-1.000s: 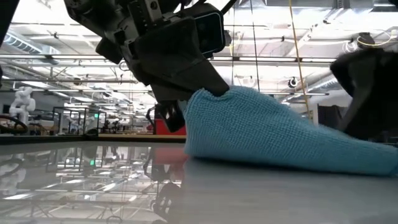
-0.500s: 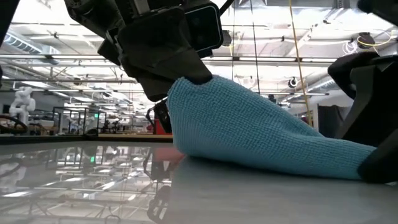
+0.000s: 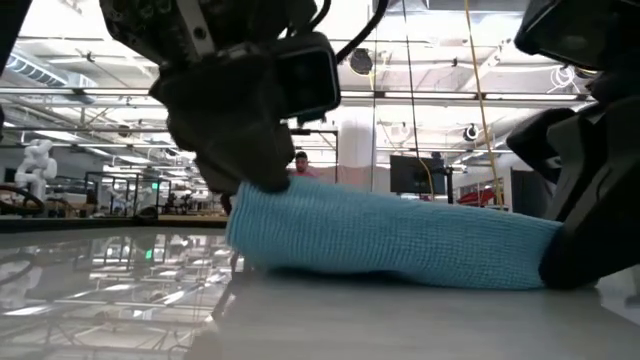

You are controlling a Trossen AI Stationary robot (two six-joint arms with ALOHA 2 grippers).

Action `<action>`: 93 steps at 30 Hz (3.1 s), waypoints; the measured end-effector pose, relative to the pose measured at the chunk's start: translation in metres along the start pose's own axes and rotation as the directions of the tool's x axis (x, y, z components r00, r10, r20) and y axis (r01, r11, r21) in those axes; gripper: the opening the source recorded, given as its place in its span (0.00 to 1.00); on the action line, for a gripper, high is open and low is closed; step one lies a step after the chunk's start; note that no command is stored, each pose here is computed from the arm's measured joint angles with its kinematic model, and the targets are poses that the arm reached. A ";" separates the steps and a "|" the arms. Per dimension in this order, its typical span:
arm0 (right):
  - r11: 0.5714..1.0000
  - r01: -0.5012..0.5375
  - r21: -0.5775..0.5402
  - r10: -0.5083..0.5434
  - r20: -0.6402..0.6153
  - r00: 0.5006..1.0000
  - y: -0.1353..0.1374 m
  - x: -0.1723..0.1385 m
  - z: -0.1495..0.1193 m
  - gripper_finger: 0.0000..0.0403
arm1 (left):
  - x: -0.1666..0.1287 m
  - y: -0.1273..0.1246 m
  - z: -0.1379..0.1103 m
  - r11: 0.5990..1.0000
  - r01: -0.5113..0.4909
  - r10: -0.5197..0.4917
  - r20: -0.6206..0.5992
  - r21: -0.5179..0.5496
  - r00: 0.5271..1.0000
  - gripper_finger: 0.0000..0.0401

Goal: Roll towel
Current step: Roll the blue microfiber towel

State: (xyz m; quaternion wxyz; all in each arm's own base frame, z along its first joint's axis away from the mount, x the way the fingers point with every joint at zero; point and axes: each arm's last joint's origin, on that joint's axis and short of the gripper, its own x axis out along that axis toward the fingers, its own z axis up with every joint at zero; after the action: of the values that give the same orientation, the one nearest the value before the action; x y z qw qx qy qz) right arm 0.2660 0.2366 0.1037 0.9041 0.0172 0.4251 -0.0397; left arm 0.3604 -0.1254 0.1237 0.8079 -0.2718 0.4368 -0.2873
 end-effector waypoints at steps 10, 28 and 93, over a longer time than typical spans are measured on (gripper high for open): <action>0.947 -0.254 0.197 0.281 -0.120 0.952 -0.013 0.001 0.027 0.01 | -0.001 0.004 -0.002 1.000 -0.011 0.011 -0.027 -0.006 1.000 0.06; 0.893 -0.269 0.360 0.357 -0.204 0.912 -0.025 -0.004 0.035 0.00 | -0.004 0.002 -0.003 0.997 0.041 -0.038 -0.054 0.059 0.998 0.42; 0.813 -0.227 0.536 0.399 -0.230 0.888 -0.039 0.001 0.044 0.00 | 0.027 -0.022 -0.024 0.746 -0.334 0.322 0.128 0.577 0.938 0.02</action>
State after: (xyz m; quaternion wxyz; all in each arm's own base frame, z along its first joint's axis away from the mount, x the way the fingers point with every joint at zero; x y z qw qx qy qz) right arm 0.2972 0.1952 0.1308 0.7781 0.3253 0.5373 0.0078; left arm 0.3468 -0.1638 0.1127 0.8939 0.0707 0.3585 -0.2596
